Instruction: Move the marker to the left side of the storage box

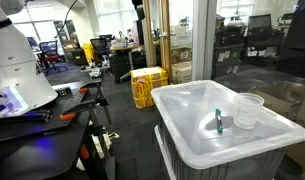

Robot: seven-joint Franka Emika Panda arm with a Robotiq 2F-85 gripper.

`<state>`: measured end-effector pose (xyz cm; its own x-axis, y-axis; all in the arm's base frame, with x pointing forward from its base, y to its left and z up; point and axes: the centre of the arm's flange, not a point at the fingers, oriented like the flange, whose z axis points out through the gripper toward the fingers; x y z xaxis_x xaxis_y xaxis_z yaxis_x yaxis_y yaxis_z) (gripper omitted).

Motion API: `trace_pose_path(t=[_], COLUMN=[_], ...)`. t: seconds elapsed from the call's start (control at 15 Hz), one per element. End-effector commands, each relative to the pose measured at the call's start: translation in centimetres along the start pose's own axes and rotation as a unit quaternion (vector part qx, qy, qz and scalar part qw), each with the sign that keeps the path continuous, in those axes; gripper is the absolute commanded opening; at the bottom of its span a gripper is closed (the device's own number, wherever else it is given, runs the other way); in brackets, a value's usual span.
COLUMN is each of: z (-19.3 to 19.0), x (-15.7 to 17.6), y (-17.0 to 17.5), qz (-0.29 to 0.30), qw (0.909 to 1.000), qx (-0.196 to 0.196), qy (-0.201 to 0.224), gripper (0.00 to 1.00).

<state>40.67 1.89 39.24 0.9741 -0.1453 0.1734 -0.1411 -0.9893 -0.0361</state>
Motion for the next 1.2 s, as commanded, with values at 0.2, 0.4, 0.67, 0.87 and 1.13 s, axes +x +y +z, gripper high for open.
trace_pose_path(t=[0.2,0.4,0.67,0.87,1.13], z=[0.0,0.0,0.1,0.1,0.3], x=[0.0,-0.1,0.0,0.4,1.0], y=[0.0,0.0,0.8,1.7,3.5], qz=[0.000,-0.005,-0.039,-0.069,-0.108], qw=[1.0000,1.0000,0.9991,0.9973,0.9925], qx=[0.000,-0.003,-0.011,-0.022,-0.054], qy=[0.000,0.003,0.012,0.015,0.020], gripper=[1.00,1.00,1.00,1.00,1.00])
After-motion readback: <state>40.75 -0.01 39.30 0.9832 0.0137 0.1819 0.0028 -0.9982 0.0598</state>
